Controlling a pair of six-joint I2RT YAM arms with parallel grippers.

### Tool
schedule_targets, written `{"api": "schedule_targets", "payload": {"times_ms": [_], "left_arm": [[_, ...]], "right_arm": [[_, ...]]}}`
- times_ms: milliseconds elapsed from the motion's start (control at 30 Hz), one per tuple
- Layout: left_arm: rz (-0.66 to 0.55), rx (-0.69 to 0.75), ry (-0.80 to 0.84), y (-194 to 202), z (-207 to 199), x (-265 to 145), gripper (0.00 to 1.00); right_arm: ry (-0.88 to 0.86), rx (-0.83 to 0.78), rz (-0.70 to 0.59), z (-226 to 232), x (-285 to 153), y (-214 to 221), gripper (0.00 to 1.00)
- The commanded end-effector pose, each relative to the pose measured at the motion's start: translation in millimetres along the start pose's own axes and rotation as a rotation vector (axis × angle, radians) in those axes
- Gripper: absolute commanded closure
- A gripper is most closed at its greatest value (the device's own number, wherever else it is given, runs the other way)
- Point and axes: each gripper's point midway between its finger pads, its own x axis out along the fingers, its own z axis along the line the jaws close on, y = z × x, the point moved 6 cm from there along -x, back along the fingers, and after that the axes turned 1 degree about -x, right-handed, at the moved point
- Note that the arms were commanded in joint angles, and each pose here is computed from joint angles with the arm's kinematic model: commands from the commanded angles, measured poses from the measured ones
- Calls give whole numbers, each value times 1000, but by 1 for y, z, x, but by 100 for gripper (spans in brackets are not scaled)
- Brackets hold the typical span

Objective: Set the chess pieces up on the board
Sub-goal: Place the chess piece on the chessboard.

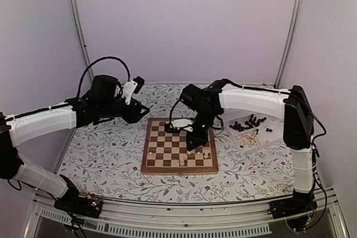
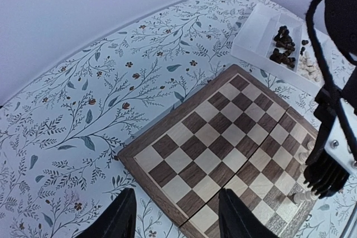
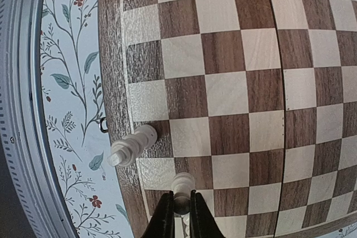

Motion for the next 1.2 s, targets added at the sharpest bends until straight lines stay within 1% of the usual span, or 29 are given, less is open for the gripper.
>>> {"api": "schedule_targets", "payload": {"times_ms": [0,367,633,933,1167], "left_arm": [[-40,8,-30,-13,6,-10,48],[-44,4,-23,-14,7,-11,48],[-43,2,-17,-14,6,-11,48],[-39,2,-15,-13,6,-10,48],[-34,2,-11,-12,6,-8,47]], "right_arm": [[-20,-4,16,1,10,-2,91],[11,10,67,-4,29,3,89],[4,13,81,-3,33,6,85],[-21,12,73,0,31,5,80],[9,0,61,1,18,2,78]]}}
